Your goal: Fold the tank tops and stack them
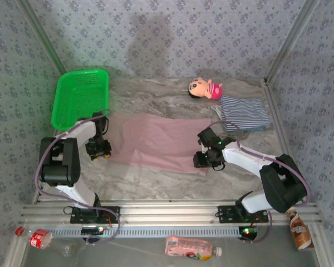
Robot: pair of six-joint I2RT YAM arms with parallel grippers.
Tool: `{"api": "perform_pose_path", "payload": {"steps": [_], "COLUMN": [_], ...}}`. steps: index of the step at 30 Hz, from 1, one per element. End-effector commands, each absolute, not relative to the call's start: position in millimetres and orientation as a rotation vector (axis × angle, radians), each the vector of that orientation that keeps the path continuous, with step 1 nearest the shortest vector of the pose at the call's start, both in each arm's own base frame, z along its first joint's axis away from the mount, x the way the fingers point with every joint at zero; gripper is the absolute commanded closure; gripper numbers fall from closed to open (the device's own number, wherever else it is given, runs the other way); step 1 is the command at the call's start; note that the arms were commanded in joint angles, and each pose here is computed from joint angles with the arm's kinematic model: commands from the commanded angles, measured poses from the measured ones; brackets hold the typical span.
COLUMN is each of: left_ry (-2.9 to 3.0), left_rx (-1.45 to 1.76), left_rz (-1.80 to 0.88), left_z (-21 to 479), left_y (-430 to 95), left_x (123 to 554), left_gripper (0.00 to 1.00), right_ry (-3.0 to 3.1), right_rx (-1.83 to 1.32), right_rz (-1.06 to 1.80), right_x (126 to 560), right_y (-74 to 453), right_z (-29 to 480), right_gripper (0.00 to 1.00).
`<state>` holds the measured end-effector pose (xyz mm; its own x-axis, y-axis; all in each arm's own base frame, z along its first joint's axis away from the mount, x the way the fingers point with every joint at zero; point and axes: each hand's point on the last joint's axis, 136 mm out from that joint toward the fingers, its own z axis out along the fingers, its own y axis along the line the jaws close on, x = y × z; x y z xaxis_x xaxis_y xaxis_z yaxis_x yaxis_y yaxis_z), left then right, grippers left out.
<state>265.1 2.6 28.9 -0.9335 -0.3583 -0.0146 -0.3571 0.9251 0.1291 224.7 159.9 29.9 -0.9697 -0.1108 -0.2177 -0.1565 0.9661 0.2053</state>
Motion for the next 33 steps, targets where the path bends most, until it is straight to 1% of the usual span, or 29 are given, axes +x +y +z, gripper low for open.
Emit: {"api": "perform_pose_path", "payload": {"steps": [1, 4, 10, 15, 18, 21, 25, 28, 30, 33], "left_ry": [-3.101, -3.093, -3.132, -3.123, -3.165, -3.175, -3.178, -3.207, -3.215, -3.190], "left_rx": [0.533, 0.515, 0.513, 0.542, 0.569, 0.587, 0.552, 0.491, 0.418, 0.362], "left_rz": [-0.195, -0.201, -0.189, -0.089, -0.013, 0.126, 0.205, 0.261, 0.262, 0.234], "left_z": [36, 38, 50, 55, 70, 72, 67, 62, 58, 43], "left_y": [3, 4, 7, 6, -1, -15, -32, -50, -62, -71], "left_x": [277, 273, 265, 266, 263, 263, 272, 288, 297, 301], "left_gripper": [0.60, 0.60, 0.55, 0.55, 0.54, 0.54, 0.54, 0.54, 0.54, 0.55], "right_ry": [2.914, 2.909, 2.850, 2.755, 2.739, 2.722, 2.743, 2.757, 2.767, 2.842], "right_rx": [-0.165, -0.173, -0.219, -0.335, -0.374, -0.412, -0.451, -0.396, -0.372, -0.356], "right_rz": [0.274, 0.296, 0.322, 0.434, 0.520, 0.533, 0.466, 0.395, 0.359, 0.287], "right_x": [226, 225, 219, 207, 197, 197, 202, 208, 211, 202], "right_y": [152, 157, 165, 191, 205, 216, 216, 203, 197, 184], "right_z": [23, 24, 39, 51, 46, 42, 27, 19, 17, 9], "right_gripper": [0.53, 0.53, 0.53, 0.53, 0.54, 0.54, 0.55, 0.56, 0.57, 0.57]}}
